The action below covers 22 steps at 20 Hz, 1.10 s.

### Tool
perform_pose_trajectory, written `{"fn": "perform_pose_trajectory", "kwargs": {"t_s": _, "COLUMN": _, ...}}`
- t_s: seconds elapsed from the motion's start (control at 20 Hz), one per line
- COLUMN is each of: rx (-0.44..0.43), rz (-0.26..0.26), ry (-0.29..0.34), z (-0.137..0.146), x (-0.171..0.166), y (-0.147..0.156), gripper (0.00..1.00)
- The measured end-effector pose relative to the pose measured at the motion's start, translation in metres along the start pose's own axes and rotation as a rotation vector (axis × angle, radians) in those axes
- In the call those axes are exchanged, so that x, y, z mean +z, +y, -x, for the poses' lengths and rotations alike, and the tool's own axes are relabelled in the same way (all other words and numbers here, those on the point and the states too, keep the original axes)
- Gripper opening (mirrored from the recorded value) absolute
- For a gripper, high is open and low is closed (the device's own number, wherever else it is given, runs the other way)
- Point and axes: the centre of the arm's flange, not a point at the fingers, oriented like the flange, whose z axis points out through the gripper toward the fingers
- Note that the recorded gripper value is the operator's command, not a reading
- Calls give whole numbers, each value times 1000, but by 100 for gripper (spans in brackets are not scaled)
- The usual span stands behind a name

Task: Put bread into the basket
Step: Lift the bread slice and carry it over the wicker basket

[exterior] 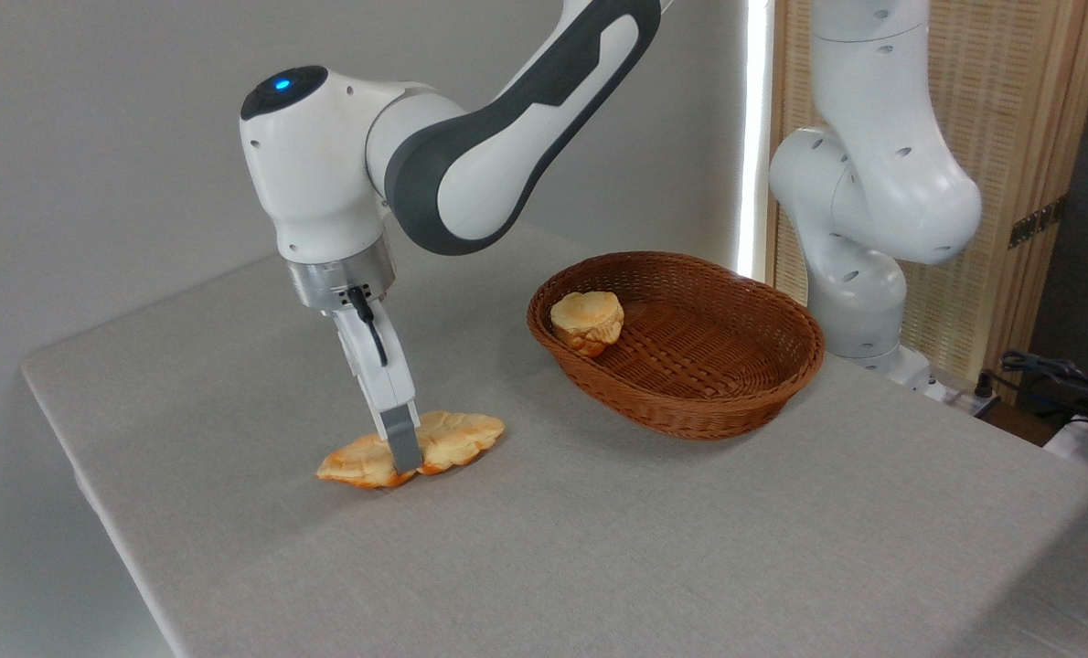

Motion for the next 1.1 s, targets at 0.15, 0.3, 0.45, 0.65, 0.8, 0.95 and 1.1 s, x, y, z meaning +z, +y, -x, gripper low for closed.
{"fn": "perform_pose_trajectory", "kwargs": {"t_s": 0.15, "rx": -14, "rz": -19, "ry": 13, "z": 9, "x": -23, "y": -1, "gripper": 49}}
{"fn": "perform_pose_trajectory", "kwargs": {"t_s": 0.3, "rx": -45, "rz": -32, "ry": 20, "z": 33, "x": -64, "y": 1, "gripper": 50}}
{"fn": "perform_pose_trajectory", "kwargs": {"t_s": 0.45, "rx": -70, "rz": -30, "ry": 19, "z": 59, "x": -106, "y": 12, "gripper": 52}}
{"fn": "perform_pose_trajectory", "kwargs": {"t_s": 0.65, "rx": -95, "rz": 7, "ry": -10, "z": 82, "x": -138, "y": 37, "gripper": 56}}
{"fn": "perform_pose_trajectory", "kwargs": {"t_s": 0.8, "rx": -140, "rz": 31, "ry": -24, "z": 106, "x": -148, "y": 53, "gripper": 56}}
{"fn": "perform_pose_trajectory", "kwargs": {"t_s": 0.95, "rx": -154, "rz": 70, "ry": -54, "z": 128, "x": -140, "y": 78, "gripper": 57}}
{"fn": "perform_pose_trajectory", "kwargs": {"t_s": 1.1, "rx": -165, "rz": 116, "ry": -93, "z": 146, "x": -124, "y": 101, "gripper": 68}}
